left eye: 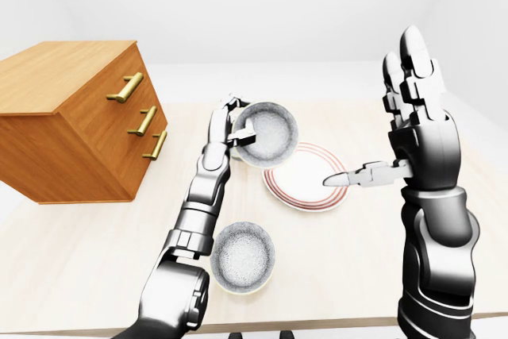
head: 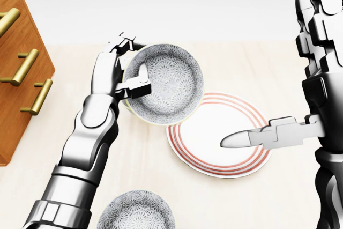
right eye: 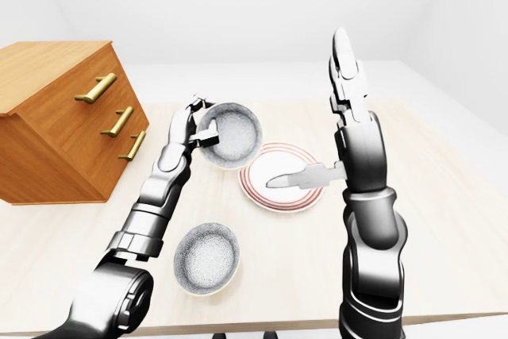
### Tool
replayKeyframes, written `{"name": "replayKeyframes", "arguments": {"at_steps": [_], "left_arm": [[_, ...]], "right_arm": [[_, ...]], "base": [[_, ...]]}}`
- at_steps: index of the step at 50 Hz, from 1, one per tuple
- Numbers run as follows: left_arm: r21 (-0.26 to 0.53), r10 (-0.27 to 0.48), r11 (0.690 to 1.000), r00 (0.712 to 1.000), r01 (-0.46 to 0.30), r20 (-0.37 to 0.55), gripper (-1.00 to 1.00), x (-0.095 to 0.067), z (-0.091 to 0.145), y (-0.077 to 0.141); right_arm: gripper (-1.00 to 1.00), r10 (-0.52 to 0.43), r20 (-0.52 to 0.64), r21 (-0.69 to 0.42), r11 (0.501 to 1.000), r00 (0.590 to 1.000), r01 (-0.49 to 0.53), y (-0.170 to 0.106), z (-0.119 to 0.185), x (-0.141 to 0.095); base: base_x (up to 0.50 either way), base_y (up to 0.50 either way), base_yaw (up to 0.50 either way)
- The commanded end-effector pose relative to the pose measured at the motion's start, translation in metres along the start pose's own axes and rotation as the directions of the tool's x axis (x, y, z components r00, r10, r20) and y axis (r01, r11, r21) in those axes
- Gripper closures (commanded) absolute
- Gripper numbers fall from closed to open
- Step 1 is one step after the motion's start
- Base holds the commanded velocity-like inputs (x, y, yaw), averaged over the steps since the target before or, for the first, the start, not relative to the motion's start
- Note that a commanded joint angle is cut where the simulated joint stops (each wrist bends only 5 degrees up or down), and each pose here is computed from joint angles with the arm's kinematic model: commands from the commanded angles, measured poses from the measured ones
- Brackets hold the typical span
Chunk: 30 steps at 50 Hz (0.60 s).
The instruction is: Put the bowl in the middle on the plate.
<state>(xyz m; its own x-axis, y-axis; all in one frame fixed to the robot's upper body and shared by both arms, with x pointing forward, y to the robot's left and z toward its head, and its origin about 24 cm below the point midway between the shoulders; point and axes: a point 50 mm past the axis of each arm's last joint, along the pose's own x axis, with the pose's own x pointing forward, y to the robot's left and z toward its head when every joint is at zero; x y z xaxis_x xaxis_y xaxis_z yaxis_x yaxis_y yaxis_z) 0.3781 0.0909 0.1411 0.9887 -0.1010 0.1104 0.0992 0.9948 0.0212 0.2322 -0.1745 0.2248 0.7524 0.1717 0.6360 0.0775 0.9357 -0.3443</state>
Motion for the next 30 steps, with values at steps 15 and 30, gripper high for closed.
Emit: {"name": "replayKeyframes", "arguments": {"at_steps": [15,30], "left_arm": [[-0.052,-0.088,0.995,0.996,0.088,0.007,1.00,0.006,0.013,-0.047],[-0.158,-0.181,0.974,0.974,0.159,-0.136,1.00,0.004,-0.010,-0.086]], "right_arm": [[-1.00,-0.012,0.042,-0.039,0.999,0.999,0.013,-0.009,0.012,-0.003],[-1.00,-0.011,0.071,-0.056,0.998,0.997,0.015,-0.011,0.019,-0.004]], "base": [[0.00,0.00,0.00],[0.00,0.00,0.00]]}}
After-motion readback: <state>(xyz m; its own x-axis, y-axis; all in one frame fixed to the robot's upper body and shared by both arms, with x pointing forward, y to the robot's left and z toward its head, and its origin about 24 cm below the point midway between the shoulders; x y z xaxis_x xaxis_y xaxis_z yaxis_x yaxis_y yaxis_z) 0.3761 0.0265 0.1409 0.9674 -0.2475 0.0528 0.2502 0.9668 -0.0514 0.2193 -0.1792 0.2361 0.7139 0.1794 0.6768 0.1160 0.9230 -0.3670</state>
